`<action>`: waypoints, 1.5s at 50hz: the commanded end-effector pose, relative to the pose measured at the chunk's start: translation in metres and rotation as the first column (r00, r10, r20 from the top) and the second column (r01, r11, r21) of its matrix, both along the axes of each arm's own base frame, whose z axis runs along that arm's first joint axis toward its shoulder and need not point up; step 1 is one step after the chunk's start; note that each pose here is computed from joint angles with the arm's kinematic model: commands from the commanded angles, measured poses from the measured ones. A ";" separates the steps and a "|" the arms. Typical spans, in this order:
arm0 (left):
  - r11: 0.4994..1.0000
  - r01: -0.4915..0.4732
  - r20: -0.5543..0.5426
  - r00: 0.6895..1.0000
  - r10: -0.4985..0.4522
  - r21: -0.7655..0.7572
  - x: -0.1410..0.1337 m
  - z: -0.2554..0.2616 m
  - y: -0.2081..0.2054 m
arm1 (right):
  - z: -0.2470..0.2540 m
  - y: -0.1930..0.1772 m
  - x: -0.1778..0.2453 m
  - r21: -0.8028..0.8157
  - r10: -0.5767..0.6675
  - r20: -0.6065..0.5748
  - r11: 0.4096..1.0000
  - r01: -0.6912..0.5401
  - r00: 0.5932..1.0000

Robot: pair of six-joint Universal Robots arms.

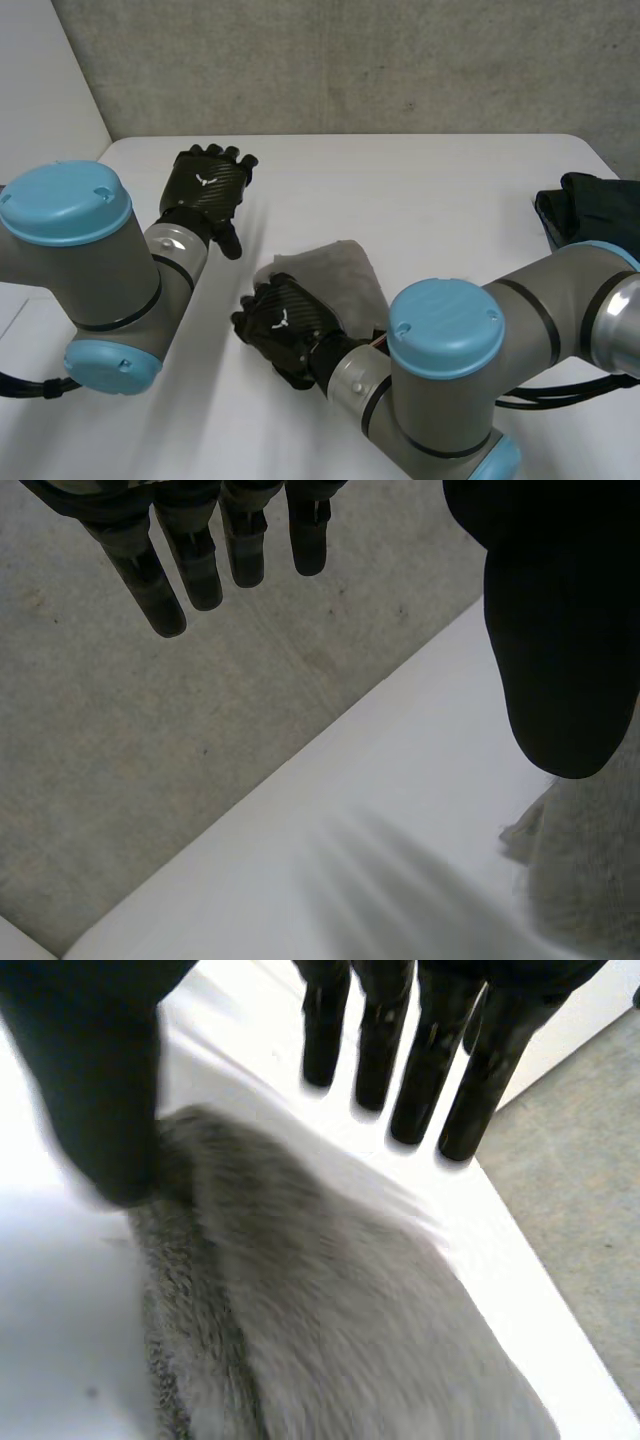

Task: Fold the laundry.

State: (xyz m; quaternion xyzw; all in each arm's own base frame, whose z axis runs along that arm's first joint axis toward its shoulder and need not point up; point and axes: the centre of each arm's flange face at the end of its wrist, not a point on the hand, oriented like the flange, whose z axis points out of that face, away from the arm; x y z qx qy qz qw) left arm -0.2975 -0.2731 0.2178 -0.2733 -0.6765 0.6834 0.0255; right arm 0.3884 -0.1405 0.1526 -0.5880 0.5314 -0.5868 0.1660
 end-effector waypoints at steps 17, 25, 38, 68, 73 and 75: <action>0.952 0.124 -0.065 0.992 -0.110 0.281 -0.040 -0.053 0.045 | 0.009 -0.118 -0.050 0.536 -0.484 0.047 0.750 0.386 0.874; 0.900 0.061 0.052 0.994 -0.092 0.432 -0.032 -0.087 0.047 | -0.020 -0.129 -0.049 0.569 -0.489 -0.051 0.703 0.428 0.871; 0.953 0.119 -0.071 0.992 -0.103 0.277 -0.032 -0.011 0.033 | 0.027 -0.132 -0.073 0.478 -0.537 0.067 0.757 0.445 0.841; 0.814 0.559 -0.236 0.822 -0.519 0.157 -0.063 0.073 0.047 | -0.029 -0.044 -0.062 0.221 -0.338 0.077 0.923 0.314 0.938; 0.817 0.553 -0.237 0.826 -0.511 0.163 -0.062 0.071 0.047 | -0.033 -0.051 -0.056 0.197 -0.332 0.093 0.930 0.310 0.939; 0.820 0.549 -0.236 0.829 -0.508 0.163 -0.062 0.071 0.046 | -0.035 -0.052 -0.054 0.195 -0.327 0.093 0.932 0.305 0.940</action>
